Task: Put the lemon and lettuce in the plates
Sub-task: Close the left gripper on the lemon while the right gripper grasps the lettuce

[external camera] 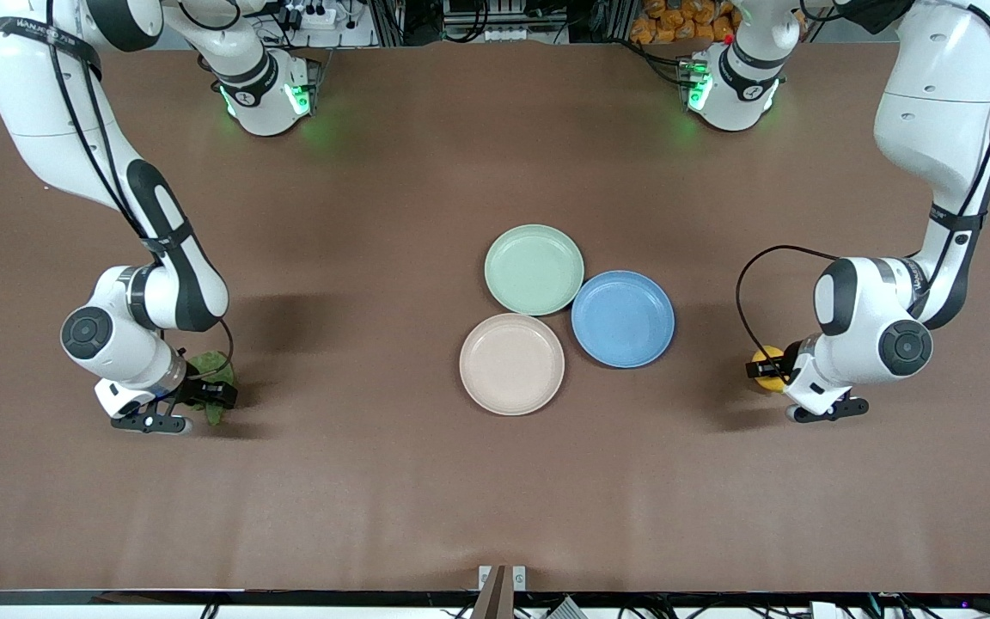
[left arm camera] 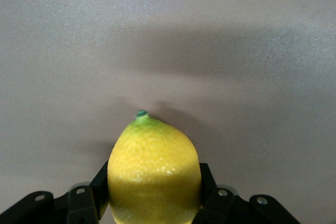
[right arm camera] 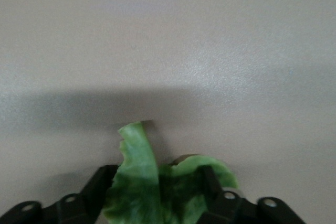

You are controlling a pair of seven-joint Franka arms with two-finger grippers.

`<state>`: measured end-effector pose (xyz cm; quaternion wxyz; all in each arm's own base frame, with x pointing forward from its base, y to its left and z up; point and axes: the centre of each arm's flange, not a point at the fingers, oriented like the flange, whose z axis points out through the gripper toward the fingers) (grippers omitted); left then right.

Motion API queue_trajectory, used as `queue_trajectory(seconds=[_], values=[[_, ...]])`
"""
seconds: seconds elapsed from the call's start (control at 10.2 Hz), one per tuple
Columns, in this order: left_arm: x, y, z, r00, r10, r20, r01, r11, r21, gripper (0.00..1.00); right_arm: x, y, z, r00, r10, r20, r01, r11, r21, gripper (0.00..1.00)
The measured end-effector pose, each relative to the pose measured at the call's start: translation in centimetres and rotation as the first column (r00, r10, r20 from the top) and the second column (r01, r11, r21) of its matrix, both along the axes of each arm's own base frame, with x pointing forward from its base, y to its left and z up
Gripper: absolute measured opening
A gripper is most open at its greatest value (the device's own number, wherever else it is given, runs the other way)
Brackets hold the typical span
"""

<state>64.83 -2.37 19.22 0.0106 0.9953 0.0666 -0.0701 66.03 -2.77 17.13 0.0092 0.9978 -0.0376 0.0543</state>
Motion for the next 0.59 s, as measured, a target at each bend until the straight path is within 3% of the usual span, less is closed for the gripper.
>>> queue_trajectory(seconds=[0.39,0.59], values=[[2.5,-4.2,3.5,0.995,-0.023,0.094,0.024,1.000,-0.006,0.68,0.4,0.2,1.1,1.000,0.003,0.011,-0.003,1.000,0.000,0.08],[3.5,-7.7,5.5,0.990,-0.002,0.138,0.003,1.000,-0.010,0.68,0.5,0.2,3.8,0.999,0.002,-0.038,-0.002,1.000,0.003,0.04]])
